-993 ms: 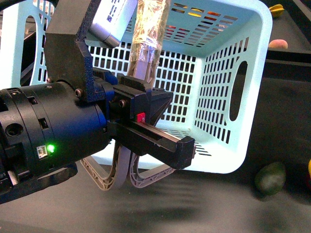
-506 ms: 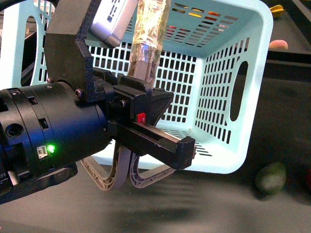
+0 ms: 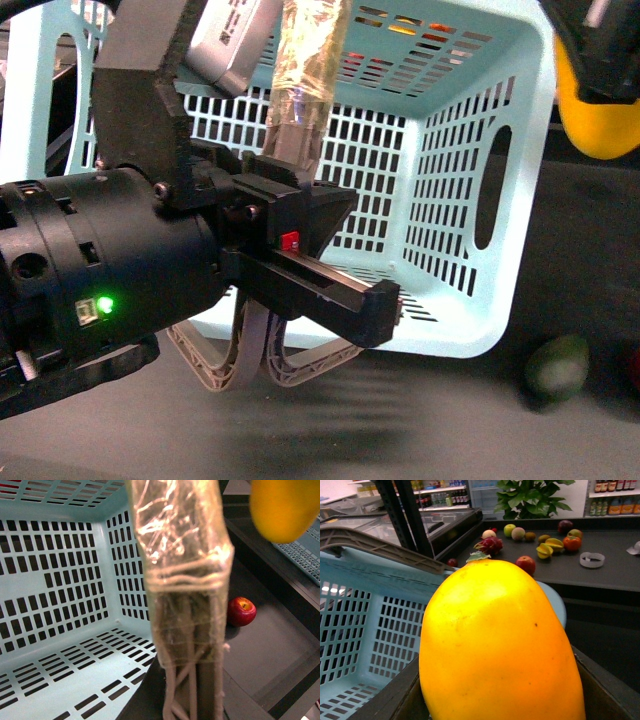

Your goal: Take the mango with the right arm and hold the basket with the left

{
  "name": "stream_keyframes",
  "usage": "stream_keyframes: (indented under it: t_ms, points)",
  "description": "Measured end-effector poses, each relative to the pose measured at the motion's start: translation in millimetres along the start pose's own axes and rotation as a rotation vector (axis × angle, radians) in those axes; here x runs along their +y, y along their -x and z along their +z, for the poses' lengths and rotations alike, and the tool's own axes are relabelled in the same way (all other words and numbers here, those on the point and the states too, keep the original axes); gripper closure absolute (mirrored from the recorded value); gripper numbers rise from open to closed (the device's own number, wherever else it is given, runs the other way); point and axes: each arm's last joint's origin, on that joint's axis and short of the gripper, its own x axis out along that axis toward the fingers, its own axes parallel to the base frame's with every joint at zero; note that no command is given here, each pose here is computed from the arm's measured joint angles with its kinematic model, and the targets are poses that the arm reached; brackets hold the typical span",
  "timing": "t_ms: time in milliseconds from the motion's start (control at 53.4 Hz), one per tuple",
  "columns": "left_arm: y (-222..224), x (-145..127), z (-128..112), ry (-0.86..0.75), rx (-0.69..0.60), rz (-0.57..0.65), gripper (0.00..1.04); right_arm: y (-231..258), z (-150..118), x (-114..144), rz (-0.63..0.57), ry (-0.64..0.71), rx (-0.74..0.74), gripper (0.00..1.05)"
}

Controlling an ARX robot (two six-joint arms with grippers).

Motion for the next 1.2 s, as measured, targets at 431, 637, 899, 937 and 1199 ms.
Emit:
stream_keyframes:
  t_ms: [431, 637, 899, 937, 1199]
  points:
    - [0.0, 0.0, 0.0, 0.0, 0.0, 0.002, 0.96, -50.2, -50.2, 19.6, -0.024, -0.01, 0.144, 0.39]
    - [0.0, 0.0, 0.0, 0.0, 0.0, 0.0, 0.96, -55.2, -57.5, 19.6, -0.053, -0.008, 0.138, 0.22]
    - [-0.2, -0.6, -0.5, 0.002, 0.002, -0.003, 0.96, -43.0, -38.5, 7.1, -0.162, -0.024, 0.021, 0.08]
    - [-0.3, -0.5, -0.4, 0.003, 0.002, -0.002, 0.96, -37.0, -33.5, 4.0, -0.184, -0.025, -0.002, 0.08]
    - [-0.3, 0.2, -0.8, 0.002, 0.002, 0.008, 0.96, 29.6, -6.2, -24.6, -0.372, -0.076, -0.132, 0.08]
